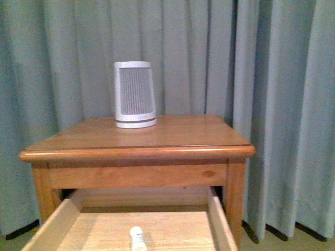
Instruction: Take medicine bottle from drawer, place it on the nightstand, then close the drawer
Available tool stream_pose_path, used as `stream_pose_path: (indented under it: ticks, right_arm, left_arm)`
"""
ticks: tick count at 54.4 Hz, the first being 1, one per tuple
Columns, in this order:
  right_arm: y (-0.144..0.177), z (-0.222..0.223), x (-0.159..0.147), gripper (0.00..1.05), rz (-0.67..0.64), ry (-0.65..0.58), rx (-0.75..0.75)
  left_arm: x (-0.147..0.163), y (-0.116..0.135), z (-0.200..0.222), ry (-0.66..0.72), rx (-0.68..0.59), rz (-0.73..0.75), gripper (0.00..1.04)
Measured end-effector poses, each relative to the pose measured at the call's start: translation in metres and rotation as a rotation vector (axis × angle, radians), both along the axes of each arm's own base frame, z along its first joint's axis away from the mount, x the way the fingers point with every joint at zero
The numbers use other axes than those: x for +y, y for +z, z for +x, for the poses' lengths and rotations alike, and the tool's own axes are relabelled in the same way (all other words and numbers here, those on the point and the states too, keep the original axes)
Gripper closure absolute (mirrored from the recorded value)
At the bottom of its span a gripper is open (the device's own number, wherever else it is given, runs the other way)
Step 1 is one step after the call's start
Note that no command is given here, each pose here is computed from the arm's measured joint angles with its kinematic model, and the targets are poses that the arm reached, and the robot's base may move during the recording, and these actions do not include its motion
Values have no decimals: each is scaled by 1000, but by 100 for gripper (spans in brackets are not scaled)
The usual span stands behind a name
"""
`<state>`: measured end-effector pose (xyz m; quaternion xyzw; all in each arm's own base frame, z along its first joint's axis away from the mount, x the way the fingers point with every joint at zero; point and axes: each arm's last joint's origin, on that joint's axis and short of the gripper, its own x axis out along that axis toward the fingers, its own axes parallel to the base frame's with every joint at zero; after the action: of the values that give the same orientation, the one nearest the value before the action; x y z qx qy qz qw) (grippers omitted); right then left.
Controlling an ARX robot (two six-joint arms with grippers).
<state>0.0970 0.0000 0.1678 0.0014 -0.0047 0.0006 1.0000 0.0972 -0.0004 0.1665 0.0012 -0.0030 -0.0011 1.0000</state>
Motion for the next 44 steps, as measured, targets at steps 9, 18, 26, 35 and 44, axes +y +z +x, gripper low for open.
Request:
stream_pose_path:
  ticks: [9,18,26,35,44]
  right_arm:
    - [0,0,0,7,0,-1,0]
    - [6,15,6,7,56,-81,111]
    - [48,55,24,7,88,-14,105]
    - [66,128,47,7,108,43,349]
    - [55,191,62,7,76,-3,534]
  left_arm:
    - [0,0,0,2,-1,0,7]
    - [0,0,0,2,0,0,7]
    - [0,0,0,1,0,0,7]
    - [0,0,0,1,0,0,7]
    - [0,0,0,1,0,0,7]
